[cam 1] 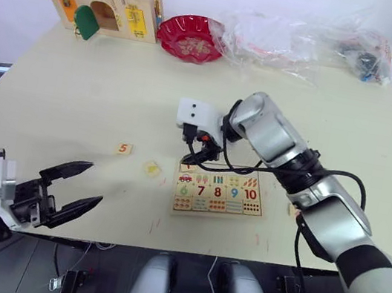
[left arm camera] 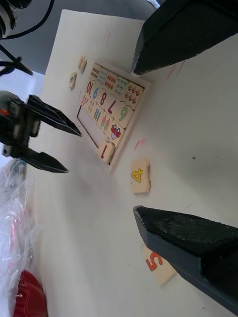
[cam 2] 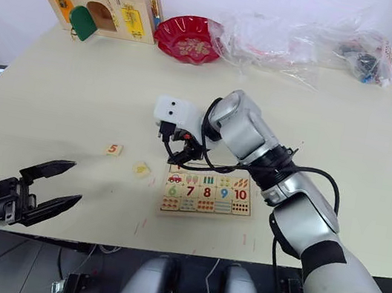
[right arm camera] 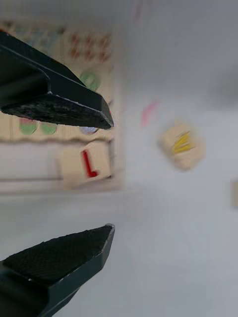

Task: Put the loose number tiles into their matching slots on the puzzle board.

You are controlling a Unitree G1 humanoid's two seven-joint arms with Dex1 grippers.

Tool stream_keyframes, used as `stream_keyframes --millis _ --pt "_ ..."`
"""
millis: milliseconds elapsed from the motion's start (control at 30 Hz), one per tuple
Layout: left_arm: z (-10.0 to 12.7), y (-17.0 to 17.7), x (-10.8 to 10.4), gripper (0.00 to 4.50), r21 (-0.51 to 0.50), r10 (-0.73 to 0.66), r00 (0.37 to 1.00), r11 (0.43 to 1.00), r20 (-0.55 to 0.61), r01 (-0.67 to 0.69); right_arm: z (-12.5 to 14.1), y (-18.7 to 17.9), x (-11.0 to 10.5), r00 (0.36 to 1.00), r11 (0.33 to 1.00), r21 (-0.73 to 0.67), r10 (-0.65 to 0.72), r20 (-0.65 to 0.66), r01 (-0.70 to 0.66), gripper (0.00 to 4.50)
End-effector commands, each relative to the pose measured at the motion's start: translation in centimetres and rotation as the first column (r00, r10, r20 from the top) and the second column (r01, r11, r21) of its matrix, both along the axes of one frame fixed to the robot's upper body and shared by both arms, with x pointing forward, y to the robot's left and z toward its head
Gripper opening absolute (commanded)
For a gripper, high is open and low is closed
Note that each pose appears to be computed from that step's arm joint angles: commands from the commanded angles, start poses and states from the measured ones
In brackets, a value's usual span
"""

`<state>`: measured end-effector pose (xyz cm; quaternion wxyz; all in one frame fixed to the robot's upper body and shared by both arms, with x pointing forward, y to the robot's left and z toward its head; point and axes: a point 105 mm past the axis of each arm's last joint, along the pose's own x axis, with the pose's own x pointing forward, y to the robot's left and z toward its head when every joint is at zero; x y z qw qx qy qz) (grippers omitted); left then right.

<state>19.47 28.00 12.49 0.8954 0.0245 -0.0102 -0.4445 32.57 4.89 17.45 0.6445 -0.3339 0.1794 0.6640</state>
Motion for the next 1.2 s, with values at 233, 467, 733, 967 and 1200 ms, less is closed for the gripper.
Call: stream_keyframes --millis 233,467,733,967,1200 --pt "0.9 0.7 0.2 4.5 0.026 0.015 0.999 1.0 0.029 -0.016 -0.5 -1.1 0.9 0.996 0.967 0.24 -0.091 0.007 0.087 2.67" --pt "0.9 0.7 0.5 4.5 0.026 0.006 0.999 1.0 0.032 -0.007 -1.9 -1.0 1.5 0.992 0.951 0.289 -0.124 0.021 0.113 0.05" --pt "1.0 0.6 0.6 4.5 0.028 0.003 0.999 1.0 0.037 -0.004 -3.0 -1.2 2.1 0.99 0.957 0.263 -0.135 0.046 0.118 0.05" --pt "1.0 0.7 0.5 4.5 0.029 0.007 0.999 1.0 0.039 -0.008 -3.9 -1.5 2.3 0.989 0.966 0.232 -0.134 0.059 0.117 0.05" --pt "1.0 0.6 0.4 4.5 0.027 0.01 0.999 1.0 0.039 -0.011 -4.5 -1.5 2.3 0.99 0.97 0.212 -0.13 0.056 0.116 0.05"
